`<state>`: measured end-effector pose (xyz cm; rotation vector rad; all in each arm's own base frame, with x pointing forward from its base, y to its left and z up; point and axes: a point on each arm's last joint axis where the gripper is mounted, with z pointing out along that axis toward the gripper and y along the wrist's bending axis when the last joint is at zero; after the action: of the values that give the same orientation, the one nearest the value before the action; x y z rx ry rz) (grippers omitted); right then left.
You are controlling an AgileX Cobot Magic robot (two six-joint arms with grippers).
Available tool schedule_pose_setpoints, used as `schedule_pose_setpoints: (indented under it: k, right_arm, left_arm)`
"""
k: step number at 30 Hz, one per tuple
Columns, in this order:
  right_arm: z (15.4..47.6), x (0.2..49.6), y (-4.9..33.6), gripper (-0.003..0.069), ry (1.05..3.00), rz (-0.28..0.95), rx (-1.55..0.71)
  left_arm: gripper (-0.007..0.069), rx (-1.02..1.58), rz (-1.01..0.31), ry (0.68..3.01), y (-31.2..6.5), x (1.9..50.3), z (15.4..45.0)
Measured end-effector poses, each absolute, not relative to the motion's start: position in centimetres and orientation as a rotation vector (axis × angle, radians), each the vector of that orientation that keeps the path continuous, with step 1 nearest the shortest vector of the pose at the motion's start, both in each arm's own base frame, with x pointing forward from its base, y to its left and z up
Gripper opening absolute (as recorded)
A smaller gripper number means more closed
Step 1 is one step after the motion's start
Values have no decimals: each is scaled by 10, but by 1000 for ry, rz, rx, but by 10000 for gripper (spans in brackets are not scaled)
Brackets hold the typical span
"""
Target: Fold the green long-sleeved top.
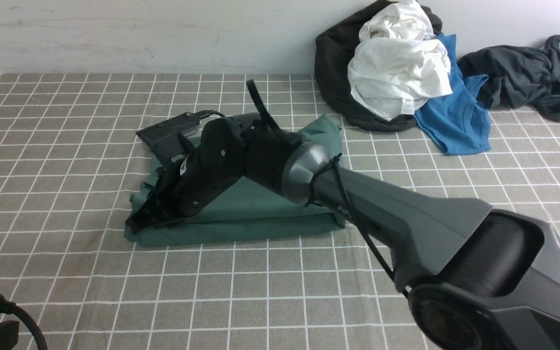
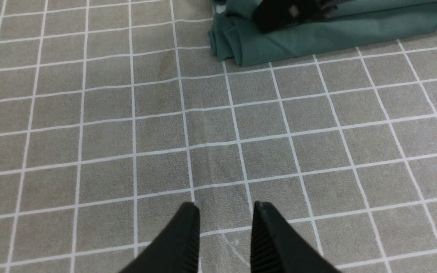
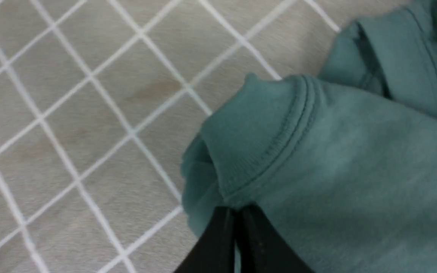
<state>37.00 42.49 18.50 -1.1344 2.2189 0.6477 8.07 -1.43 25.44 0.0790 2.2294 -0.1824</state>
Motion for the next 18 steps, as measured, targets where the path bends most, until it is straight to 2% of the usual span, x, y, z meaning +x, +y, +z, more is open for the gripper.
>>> schedule_pose_setpoints:
  k: [1, 4, 7, 10, 13, 16, 18]
  right_arm:
    - [185, 370, 425, 3, 2214, 647, -1139]
    - [228, 367, 421, -10, 2111, 662, -1162]
    - [330, 359, 388, -13, 1943, 667, -1130]
    - [425, 341, 331, -15, 1818, 641, -1049]
    - [483, 317, 275, -14, 1762, 559, -991]
    - [507, 290, 224, -14, 1796, 412, -978]
    - [500, 271, 190, -14, 1894, 289, -967]
  left_arm:
    - [185, 78, -185, 2229, -14, 81, 254]
    - [185, 74, -209, 2224, -16, 81, 255]
    - [185, 87, -198, 2223, -16, 81, 255]
    - [185, 112, -153, 2227, -13, 81, 254]
    - [185, 130, -117, 2230, -12, 81, 254]
    - [185, 134, -109, 2231, -11, 81, 254]
    - [185, 128, -122, 2229, -12, 81, 254]
